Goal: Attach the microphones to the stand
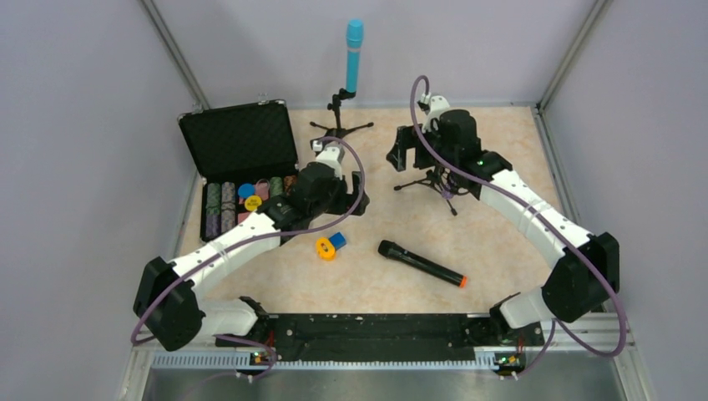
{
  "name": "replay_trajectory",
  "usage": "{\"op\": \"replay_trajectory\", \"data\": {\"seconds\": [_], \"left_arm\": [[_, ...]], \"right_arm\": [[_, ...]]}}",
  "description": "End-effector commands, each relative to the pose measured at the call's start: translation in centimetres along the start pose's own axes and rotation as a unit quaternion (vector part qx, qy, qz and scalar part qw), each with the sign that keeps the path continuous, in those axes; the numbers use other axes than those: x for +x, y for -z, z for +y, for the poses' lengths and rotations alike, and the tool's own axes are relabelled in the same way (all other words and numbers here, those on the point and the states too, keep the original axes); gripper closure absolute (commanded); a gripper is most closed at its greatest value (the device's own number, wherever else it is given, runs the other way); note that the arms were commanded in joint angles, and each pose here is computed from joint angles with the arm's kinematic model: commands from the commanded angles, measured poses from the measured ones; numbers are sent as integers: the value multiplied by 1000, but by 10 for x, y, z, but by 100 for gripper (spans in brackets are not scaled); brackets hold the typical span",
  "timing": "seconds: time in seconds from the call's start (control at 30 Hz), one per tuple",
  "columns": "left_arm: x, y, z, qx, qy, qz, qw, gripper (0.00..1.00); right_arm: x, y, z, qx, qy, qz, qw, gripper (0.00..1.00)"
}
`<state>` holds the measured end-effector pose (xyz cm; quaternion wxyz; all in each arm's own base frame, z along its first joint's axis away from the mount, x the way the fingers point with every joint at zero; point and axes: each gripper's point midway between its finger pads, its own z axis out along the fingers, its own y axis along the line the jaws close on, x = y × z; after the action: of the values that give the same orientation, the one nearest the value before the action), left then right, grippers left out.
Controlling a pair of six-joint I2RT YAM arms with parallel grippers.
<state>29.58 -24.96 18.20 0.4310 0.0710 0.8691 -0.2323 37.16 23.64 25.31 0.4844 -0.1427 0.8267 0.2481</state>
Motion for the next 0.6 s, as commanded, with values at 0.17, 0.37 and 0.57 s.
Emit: {"op": "replay_trajectory", "data": {"seconds": [0.17,0.37,0.57], "left_arm": [[-2,-5,3,-4,5,-4,1000,1],[-1,-6,4,-6,2,-4,1000,1],[-3,-7,4,-7,-1,-4,1000,1]], "right_arm": [[23,-4,-15,62,4,64,996,6],[43,5,-33,110,6,94,989,6],[60,16,-53,155,8,122,980,4]]}}
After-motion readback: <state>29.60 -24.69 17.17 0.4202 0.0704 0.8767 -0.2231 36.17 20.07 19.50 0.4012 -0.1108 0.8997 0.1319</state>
